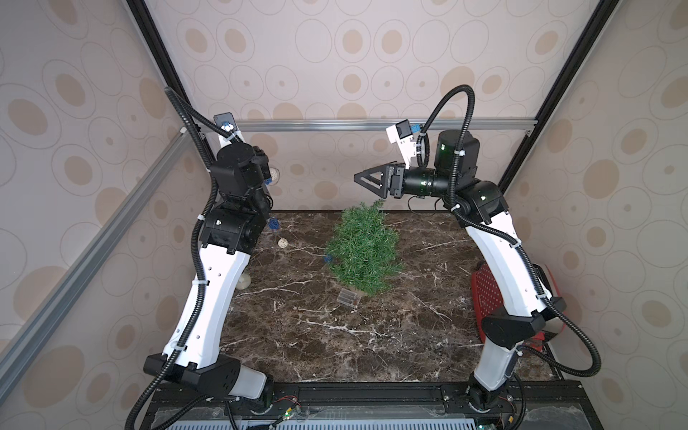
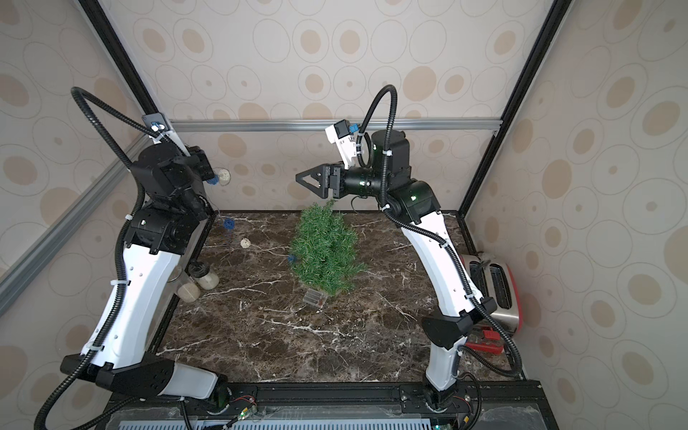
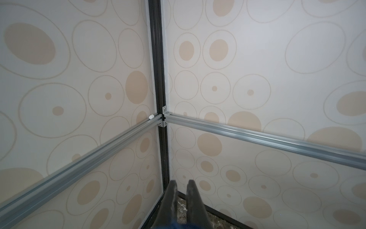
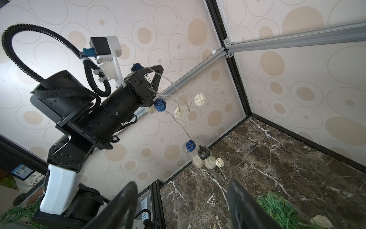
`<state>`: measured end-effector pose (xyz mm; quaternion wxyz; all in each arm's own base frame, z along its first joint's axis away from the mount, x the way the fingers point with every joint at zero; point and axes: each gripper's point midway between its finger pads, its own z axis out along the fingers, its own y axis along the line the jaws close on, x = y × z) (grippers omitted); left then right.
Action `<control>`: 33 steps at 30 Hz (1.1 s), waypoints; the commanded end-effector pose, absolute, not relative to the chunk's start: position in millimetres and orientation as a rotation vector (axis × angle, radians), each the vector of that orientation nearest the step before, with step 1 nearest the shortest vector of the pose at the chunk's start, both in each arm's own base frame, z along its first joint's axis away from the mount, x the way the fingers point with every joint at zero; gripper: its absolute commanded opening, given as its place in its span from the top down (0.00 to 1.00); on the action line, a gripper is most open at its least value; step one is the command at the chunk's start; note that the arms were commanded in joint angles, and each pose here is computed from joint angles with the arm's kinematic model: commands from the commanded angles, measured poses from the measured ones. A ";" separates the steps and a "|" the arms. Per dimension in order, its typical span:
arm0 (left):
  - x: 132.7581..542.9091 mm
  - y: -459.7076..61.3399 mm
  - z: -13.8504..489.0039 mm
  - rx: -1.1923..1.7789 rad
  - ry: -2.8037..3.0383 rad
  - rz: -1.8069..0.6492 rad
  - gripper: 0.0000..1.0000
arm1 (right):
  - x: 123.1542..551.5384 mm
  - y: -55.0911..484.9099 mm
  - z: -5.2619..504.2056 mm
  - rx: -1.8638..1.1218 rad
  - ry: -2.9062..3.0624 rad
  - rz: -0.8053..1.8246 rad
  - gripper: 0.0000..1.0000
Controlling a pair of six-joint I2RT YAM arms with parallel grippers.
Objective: Remove string lights from the small christmas tree
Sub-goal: Remove the light string from the Christmas tree.
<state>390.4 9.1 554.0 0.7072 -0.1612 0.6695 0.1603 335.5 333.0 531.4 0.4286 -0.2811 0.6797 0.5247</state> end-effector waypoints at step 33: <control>380.6 -9.5 597.6 -0.288 1.471 0.140 1.00 | 305.8 509.9 321.0 -1.158 1.832 0.511 0.23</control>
